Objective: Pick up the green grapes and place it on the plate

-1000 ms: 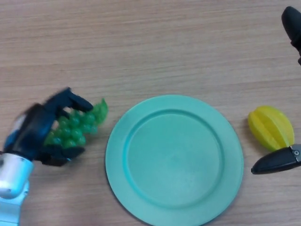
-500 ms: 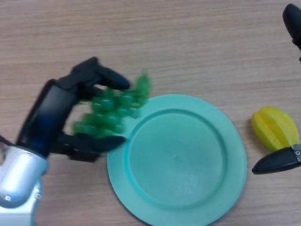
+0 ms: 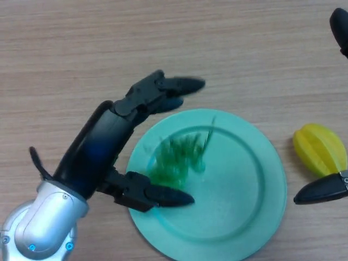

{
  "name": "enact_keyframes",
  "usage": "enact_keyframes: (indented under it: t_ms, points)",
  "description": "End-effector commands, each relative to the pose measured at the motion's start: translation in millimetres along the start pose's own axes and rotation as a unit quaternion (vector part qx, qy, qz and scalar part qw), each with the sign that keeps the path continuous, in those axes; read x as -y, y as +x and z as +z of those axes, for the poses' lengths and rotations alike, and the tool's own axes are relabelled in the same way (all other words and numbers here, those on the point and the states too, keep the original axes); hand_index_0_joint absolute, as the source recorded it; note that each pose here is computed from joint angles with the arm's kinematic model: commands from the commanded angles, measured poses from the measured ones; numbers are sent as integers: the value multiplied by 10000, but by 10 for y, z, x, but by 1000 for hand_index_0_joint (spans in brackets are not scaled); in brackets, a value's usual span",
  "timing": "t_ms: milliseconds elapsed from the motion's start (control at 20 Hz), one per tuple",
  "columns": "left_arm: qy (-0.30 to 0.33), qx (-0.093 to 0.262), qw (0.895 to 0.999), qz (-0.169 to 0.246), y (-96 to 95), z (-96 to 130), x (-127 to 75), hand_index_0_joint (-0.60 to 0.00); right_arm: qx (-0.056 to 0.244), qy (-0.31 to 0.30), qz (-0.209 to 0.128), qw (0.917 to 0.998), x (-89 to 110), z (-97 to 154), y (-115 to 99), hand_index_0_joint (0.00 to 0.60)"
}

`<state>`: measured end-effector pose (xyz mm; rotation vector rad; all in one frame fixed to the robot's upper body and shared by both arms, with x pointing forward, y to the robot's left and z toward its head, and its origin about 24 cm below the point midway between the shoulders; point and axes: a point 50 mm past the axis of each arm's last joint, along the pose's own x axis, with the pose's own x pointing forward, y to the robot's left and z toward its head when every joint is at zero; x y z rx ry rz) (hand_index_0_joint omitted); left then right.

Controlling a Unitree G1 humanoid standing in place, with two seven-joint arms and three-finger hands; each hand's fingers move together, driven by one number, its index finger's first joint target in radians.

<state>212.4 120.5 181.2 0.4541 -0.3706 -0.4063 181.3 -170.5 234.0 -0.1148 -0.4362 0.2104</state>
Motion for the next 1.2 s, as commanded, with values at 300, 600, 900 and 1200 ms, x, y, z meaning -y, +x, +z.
enact_keyframes:
  t_ms: [300,600,900,1200]
  points:
    - [146,840,9926,860,-200,397,-398,0,1262,-156,-166,9917,68,375,-44,0]
    - [-841,1366,9790,1260,-426,514,-666,0,1209,-187,-83,9925,54,368,-45,0]
    - [-1168,1327,9754,1317,-547,541,-726,0,1238,-125,-81,9922,70,385,-60,0]
    - [-1120,1332,9735,1481,-589,521,-764,0,1318,-82,-105,9912,60,404,-46,0]
